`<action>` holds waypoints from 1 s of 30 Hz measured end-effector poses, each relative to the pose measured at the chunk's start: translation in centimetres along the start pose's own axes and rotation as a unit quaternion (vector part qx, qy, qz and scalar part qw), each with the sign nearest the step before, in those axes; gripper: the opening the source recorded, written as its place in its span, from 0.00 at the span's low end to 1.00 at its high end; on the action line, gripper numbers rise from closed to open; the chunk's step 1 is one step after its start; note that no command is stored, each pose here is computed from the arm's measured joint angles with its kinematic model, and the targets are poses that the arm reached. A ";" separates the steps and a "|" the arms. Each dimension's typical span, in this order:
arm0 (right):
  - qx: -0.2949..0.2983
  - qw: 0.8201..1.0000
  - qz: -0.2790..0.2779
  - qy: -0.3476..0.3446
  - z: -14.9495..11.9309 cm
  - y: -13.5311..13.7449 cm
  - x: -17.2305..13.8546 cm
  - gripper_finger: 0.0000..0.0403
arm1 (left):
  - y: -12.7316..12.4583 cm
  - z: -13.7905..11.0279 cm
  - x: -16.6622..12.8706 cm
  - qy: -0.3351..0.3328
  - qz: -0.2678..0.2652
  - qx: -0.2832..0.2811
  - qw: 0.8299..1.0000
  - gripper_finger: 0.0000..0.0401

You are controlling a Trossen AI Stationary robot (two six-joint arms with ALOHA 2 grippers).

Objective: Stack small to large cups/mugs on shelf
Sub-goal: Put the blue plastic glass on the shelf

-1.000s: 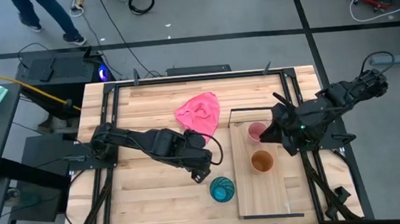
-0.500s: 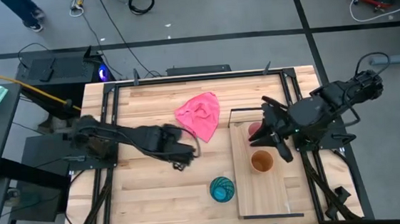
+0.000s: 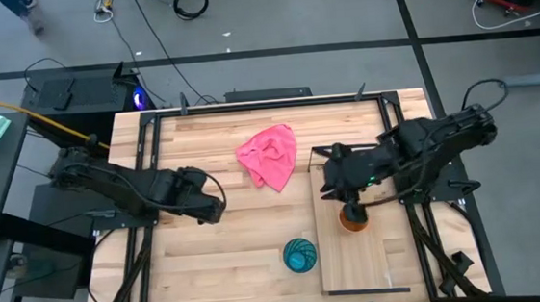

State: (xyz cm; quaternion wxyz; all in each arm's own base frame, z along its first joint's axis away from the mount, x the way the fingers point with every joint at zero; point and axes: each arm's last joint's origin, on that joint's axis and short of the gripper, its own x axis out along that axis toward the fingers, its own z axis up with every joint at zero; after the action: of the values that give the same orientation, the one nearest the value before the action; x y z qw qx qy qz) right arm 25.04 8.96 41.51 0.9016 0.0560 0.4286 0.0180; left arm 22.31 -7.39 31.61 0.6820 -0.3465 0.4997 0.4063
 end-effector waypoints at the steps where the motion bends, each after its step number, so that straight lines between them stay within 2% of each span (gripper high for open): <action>1: -0.006 1.000 0.001 0.008 0.3 0.1 0.4 0.21 | 0.2 -0.1 0.3 -0.001 -0.005 -0.006 1.000 0.05; 6: -0.033 0.998 0.016 0.047 1.1 1.0 3.1 0.21 | 0.4 -0.7 2.4 0.003 -0.037 -0.015 0.999 0.06; 9: -0.035 0.996 0.030 0.076 1.2 1.5 5.0 0.21 | 0.4 -1.0 3.6 0.005 -0.037 -0.015 0.999 0.08; 19: -0.061 0.986 0.060 0.145 0.3 4.5 9.8 0.21 | 0.2 -1.7 6.3 0.004 -0.053 -0.031 0.998 0.09; 25: -0.070 0.985 0.073 0.142 0.2 5.9 11.4 0.22 | 0.0 -1.8 6.7 0.002 -0.066 -0.030 0.997 0.10; 30: -0.067 0.985 0.070 0.143 0.3 5.9 12.9 0.25 | 0.0 -1.8 6.7 -0.002 -0.067 -0.030 0.997 0.11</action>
State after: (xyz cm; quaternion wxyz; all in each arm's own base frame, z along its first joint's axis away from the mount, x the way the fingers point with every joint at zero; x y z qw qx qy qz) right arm 33.52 15.86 32.49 0.8295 0.0225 0.5457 0.1170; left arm 22.75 -7.55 24.66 0.6978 -0.3983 0.4620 0.3754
